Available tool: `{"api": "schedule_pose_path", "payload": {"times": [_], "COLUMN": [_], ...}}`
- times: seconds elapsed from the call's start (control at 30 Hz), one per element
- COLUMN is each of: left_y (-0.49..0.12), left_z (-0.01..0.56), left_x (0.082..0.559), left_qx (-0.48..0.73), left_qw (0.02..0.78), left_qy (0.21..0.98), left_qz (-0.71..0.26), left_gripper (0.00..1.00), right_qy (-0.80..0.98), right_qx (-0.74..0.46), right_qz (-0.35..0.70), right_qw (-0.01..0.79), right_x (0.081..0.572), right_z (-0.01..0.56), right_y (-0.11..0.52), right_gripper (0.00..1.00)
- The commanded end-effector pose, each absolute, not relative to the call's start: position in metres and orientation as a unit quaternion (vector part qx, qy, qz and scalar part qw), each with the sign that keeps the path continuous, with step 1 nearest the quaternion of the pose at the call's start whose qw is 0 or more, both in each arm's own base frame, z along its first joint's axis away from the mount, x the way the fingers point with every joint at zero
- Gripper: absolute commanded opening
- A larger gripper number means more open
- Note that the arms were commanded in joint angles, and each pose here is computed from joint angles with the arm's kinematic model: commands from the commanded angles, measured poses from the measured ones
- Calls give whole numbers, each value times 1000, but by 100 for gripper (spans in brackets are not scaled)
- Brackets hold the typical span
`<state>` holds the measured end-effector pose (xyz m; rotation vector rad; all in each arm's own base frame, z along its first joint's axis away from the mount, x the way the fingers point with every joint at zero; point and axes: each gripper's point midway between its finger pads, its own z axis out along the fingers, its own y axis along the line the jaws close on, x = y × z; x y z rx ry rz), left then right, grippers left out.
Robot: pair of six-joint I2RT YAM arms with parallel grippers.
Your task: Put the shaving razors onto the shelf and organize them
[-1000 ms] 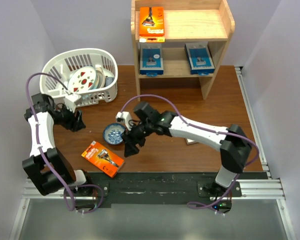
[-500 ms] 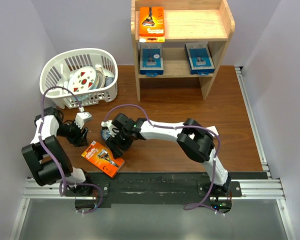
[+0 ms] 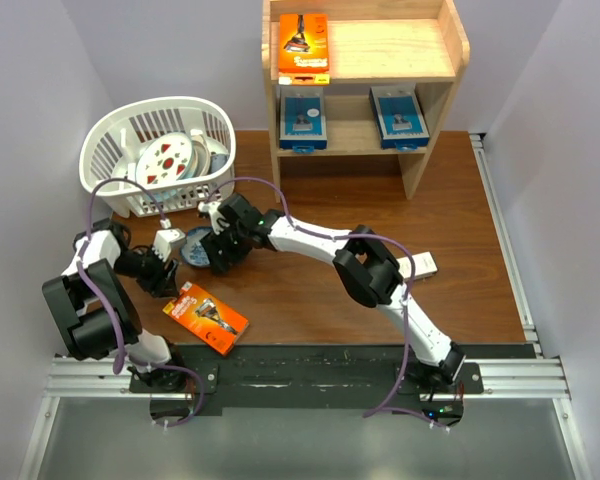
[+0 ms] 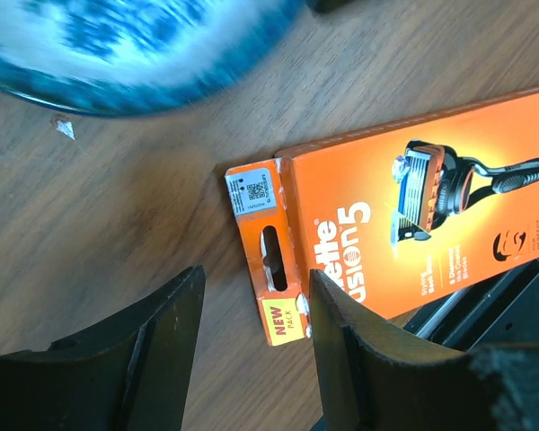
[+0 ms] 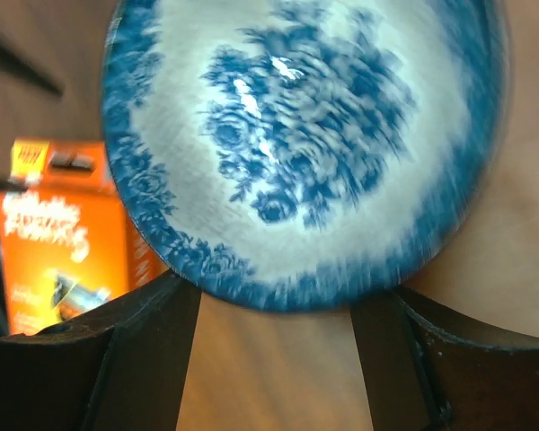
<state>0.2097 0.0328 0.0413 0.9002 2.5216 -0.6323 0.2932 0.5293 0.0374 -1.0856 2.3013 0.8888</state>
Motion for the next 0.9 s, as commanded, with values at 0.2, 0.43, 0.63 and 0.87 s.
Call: {"api": "schedule_pose_path", "payload": {"times": [0.2, 0.43, 0.63, 0.87], "left_y": [34, 16, -9, -34], "left_z": [28, 12, 14, 21], "left_x": [191, 166, 159, 154], "left_qx": [380, 420, 452, 474], "left_qw": [171, 125, 134, 142], "left_qy": [882, 867, 848, 824], "left_qz": [-221, -239, -241, -276], "left_gripper": [54, 52, 51, 51], "right_qy": [773, 757, 765, 774], "right_qx": [-493, -549, -575, -585], "right_qz": [330, 295, 223, 149], "right_qw": [224, 199, 187, 188], "right_x": [234, 189, 199, 232], "right_z": [92, 63, 33, 12], "right_y": [493, 483, 456, 408], "right_gripper": [69, 73, 69, 63]}}
